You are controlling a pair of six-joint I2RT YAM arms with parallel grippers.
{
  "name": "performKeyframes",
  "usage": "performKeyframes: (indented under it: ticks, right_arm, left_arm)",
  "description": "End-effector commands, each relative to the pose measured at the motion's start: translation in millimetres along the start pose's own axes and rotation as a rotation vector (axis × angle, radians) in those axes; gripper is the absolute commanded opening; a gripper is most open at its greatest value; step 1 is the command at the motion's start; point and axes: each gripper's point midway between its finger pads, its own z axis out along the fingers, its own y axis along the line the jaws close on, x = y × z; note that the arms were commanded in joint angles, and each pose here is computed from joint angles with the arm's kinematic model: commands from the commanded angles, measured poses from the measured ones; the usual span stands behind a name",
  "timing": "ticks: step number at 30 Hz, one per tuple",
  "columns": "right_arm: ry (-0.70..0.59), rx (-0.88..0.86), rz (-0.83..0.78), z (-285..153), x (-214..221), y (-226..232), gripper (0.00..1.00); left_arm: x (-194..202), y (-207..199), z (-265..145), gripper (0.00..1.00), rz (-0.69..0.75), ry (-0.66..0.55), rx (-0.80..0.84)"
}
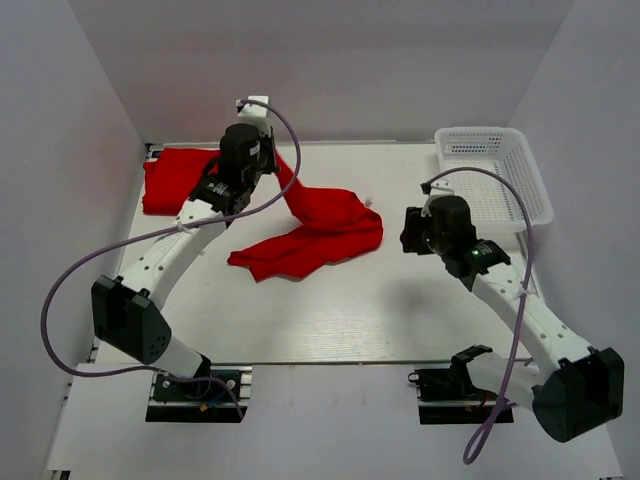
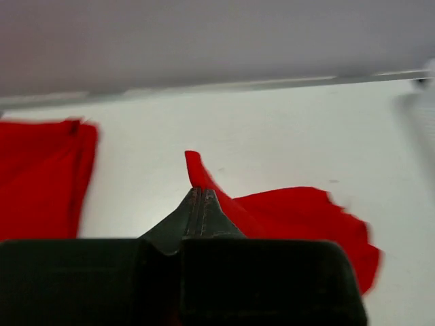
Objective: Fold and stack the t-shirts
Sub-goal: Flatten out the tshirt
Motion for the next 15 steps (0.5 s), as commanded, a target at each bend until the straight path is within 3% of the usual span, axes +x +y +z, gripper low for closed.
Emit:
performKeyframes:
  ticks: [1, 4, 6, 11, 15]
  right_arm:
    - [0.101, -0.031, 0.043, 15.8, 25.2, 8.0, 0.55]
    - [0.151, -0.067, 0.041, 33.6, 35.7, 15.4, 0.65]
    - [0.188, -0.100, 0.035, 48.7, 45.5, 22.3, 0.90]
    - [0.248, -0.177, 0.033, 75.5, 60.7, 40.4, 0.90]
    - [0.279, -0.119, -0.001, 93.5, 73.8, 34.1, 0.90]
  left_arm:
    - [9.1, 69.2, -12.4, 0.00, 0.000, 0.004, -0.382]
    - [30.6, 95.6, -17.5, 0.00, 0.026, 0.054, -0.525]
    - [40.1, 103.8, -18.9, 0.00, 0.032, 0.066, -0.577]
    - [59.1, 115.6, -14.1, 0.00, 0.051, 0.124, -0.617]
    - [71.9, 118.0, -6.4, 0.00, 0.041, 0.157, -0.590]
